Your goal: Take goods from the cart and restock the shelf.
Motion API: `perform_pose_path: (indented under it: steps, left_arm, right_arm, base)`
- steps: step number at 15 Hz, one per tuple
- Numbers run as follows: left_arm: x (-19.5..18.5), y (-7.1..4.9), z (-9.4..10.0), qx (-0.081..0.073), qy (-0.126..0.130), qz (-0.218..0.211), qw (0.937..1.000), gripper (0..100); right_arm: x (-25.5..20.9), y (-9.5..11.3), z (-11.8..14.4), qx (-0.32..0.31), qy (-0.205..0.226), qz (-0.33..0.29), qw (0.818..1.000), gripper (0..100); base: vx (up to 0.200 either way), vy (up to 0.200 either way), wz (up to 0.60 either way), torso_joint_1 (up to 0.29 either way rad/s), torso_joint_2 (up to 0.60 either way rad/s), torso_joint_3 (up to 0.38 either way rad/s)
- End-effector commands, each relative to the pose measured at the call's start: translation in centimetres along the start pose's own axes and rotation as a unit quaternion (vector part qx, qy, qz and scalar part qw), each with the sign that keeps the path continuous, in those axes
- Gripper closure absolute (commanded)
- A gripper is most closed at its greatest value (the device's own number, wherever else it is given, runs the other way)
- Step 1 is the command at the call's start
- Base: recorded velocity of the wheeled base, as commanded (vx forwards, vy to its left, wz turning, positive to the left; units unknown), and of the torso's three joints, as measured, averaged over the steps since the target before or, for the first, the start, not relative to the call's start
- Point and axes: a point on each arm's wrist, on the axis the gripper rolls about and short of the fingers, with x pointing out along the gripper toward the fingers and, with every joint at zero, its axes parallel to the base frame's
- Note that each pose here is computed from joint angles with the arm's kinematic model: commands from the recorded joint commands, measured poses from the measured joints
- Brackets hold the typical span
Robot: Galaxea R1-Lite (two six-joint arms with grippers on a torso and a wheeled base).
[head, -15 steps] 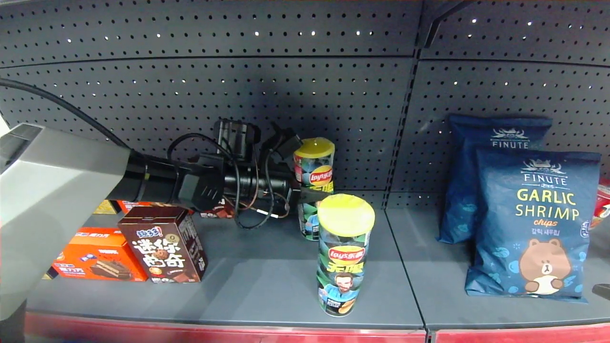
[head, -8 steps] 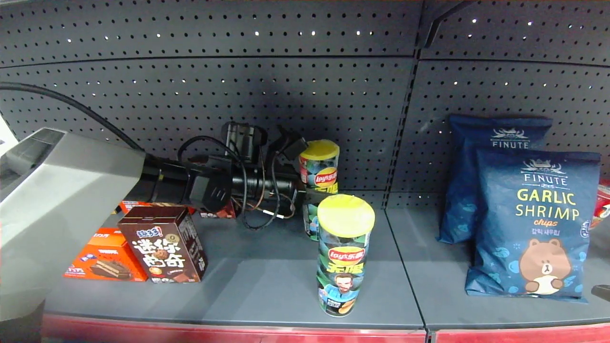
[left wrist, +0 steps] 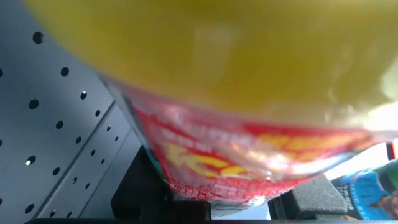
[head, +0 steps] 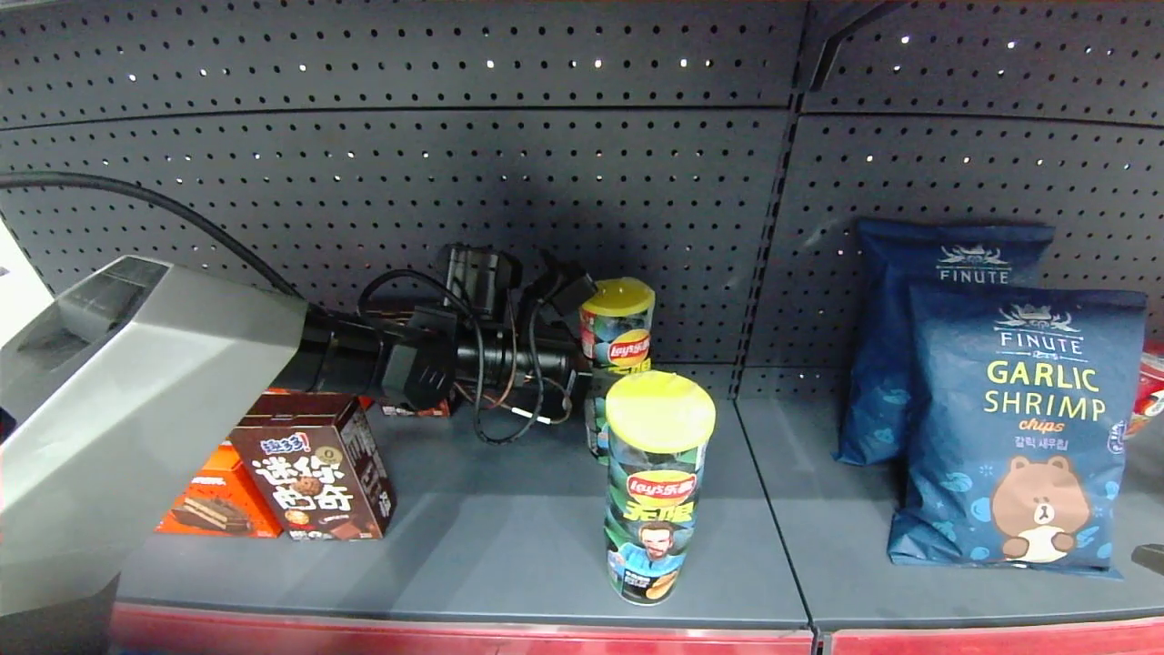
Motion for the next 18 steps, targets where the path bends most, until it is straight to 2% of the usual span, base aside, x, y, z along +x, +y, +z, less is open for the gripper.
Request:
perform_pose_path:
  steps: [1,3,4,9,11,14,18]
  left_arm:
    - [0.4,0.2,-0.4,-0.002,0.002,-0.001,1.0000,100]
    - [0.8,0.2,-0.5,0.000,0.001,-0.004,1.0000,100]
    - [0.9,0.3,-0.5,0.001,0.001,-0.003,1.0000,0]
    - [0.9,0.3,-0.4,0.002,-0.001,-0.002,1.0000,0]
    - [0.3,-0.1,0.5,0.009,-0.007,0.000,0.9999,0]
    - [-0.9,-1.0,1.5,0.015,-0.012,0.002,0.9998,0]
    - [-3.6,-3.2,1.3,0.006,-0.005,0.007,0.9999,0]
  right_arm:
    - [0.1,0.0,0.1,0.000,0.000,0.000,1.000,0]
    - [0.1,0.0,0.0,0.000,0.001,0.001,1.000,0]
    - [0.1,0.0,0.0,0.000,0.002,0.001,1.000,0]
    - [0.2,0.0,-0.3,0.001,0.009,0.000,1.000,0]
    - [0.4,0.0,-0.5,0.001,0.015,0.002,1.000,0]
    - [0.7,0.0,-0.6,0.002,0.024,0.003,1.000,0]
    - [1.3,0.0,-0.6,0.003,0.038,-0.002,0.999,0]
  base:
    - [0.000,0.000,0.00,0.000,0.00,0.000]
    - [0.000,0.000,0.00,0.000,0.00,0.000]
    - [0.000,0.000,0.00,0.000,0.00,0.000]
    - [0.000,0.000,0.00,0.000,0.00,0.000]
    - [0.000,0.000,0.00,0.000,0.00,0.000]
    - [0.000,0.000,0.00,0.000,0.00,0.000]
    - [0.000,0.000,0.00,0.000,0.00,0.000]
